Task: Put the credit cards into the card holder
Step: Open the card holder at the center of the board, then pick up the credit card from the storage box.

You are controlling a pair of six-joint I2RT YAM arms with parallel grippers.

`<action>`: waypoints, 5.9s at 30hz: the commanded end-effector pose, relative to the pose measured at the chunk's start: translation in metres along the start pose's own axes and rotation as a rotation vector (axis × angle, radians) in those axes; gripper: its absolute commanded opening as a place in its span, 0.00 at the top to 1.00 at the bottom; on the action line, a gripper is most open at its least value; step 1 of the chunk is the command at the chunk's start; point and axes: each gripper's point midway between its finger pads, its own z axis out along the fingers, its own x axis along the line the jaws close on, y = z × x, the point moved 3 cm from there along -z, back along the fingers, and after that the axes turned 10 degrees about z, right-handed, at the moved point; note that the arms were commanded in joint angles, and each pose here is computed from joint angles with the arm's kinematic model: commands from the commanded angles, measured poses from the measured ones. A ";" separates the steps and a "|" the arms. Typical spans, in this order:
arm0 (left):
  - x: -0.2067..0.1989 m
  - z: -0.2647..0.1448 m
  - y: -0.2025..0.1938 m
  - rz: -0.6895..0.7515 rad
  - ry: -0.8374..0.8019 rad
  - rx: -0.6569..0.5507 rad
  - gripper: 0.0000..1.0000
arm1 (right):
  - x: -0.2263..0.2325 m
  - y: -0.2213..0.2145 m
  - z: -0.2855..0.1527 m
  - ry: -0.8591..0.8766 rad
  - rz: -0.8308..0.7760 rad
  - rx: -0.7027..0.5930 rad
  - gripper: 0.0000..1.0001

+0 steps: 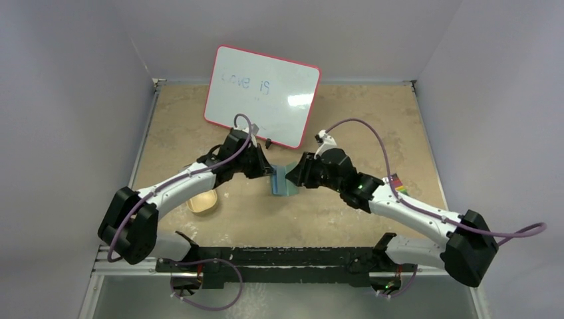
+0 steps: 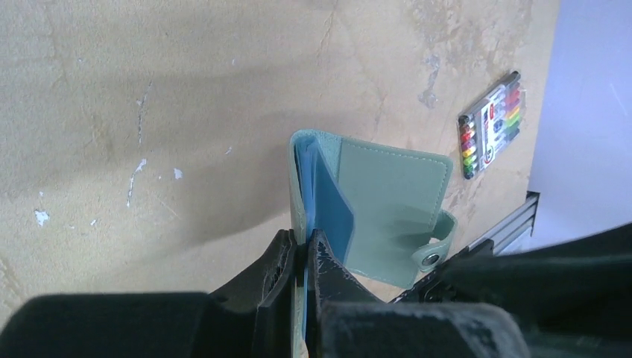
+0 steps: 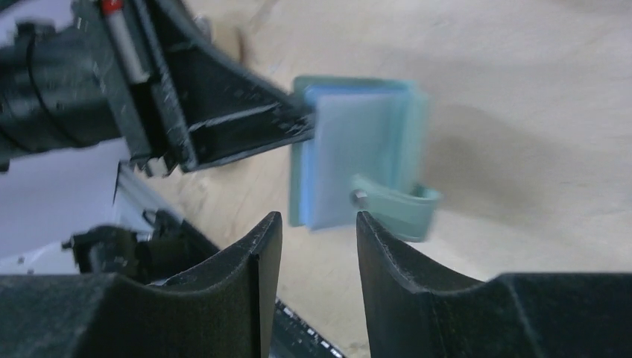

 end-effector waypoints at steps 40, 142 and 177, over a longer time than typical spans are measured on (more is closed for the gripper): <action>0.003 0.029 -0.035 0.074 -0.006 0.149 1.00 | -0.067 -0.058 0.050 -0.324 -0.058 0.070 0.65; 0.207 -0.110 0.033 1.269 0.894 0.470 0.31 | -0.064 -0.074 0.059 -0.411 -0.254 0.191 0.40; 0.192 -0.125 0.037 1.179 0.860 0.559 0.96 | -0.063 -0.074 0.062 -0.401 -0.262 0.184 0.39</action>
